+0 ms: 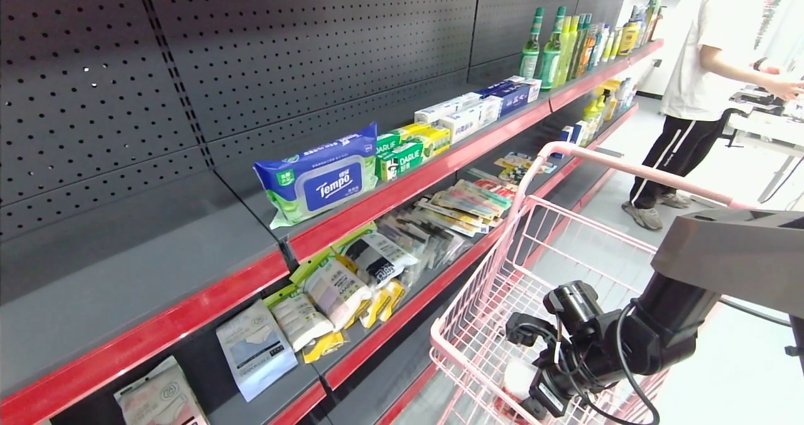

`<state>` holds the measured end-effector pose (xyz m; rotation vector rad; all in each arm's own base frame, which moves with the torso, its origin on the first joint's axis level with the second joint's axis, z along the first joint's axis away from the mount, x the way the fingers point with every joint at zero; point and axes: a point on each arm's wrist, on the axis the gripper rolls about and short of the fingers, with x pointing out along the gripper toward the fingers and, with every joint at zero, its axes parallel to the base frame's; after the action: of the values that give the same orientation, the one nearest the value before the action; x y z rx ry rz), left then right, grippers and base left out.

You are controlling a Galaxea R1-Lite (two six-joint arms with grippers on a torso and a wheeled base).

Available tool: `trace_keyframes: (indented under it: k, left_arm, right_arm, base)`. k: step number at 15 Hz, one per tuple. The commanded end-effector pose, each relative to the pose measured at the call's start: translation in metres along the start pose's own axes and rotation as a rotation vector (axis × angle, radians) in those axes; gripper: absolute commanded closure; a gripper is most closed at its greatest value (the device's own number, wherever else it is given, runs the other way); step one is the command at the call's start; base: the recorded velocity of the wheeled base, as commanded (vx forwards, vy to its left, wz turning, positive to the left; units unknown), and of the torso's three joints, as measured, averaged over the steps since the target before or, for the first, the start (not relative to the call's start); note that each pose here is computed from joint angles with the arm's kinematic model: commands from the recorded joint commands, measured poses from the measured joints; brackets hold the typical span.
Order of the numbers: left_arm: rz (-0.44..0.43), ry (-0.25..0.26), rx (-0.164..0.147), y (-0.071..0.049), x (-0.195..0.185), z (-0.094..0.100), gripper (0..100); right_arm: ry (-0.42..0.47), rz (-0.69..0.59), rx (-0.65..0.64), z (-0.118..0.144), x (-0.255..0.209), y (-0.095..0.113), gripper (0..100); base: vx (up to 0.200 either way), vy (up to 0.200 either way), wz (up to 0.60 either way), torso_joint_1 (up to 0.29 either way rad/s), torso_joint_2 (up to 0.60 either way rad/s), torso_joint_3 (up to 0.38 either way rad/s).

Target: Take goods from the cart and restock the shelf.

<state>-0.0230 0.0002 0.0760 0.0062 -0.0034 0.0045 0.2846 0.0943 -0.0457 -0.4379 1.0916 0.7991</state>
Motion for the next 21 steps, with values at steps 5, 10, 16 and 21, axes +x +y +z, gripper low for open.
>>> trace_keyframes:
  k: [5, 10, 16, 21]
  left_arm:
    - [0.0, 0.0, 0.0, 0.0, 0.0, 0.0, 0]
    - [0.0, 0.0, 0.0, 0.0, 0.0, 0.0, 0]
    - [0.0, 0.0, 0.0, 0.0, 0.0, 0.0, 0]
    - [0.0, 0.0, 0.0, 0.0, 0.0, 0.0, 0]
  right_arm:
    - [0.006, 0.003, 0.001, 0.0, 0.005, -0.002, 0]
    - [-0.054, -0.031, -0.037, -0.006, 0.019, -0.002, 0]
    - [-0.053, -0.033, -0.047, -0.007, 0.019, 0.002, 0]
    - [-0.044, -0.042, -0.065, -0.007, 0.02, 0.004, 0]
  base:
    - [0.0, 0.0, 0.0, 0.0, 0.0, 0.0]
    - [0.0, 0.0, 0.0, 0.0, 0.0, 0.0]
    - [0.0, 0.0, 0.0, 0.0, 0.0, 0.0]
    - [0.0, 0.0, 0.0, 0.0, 0.0, 0.0]
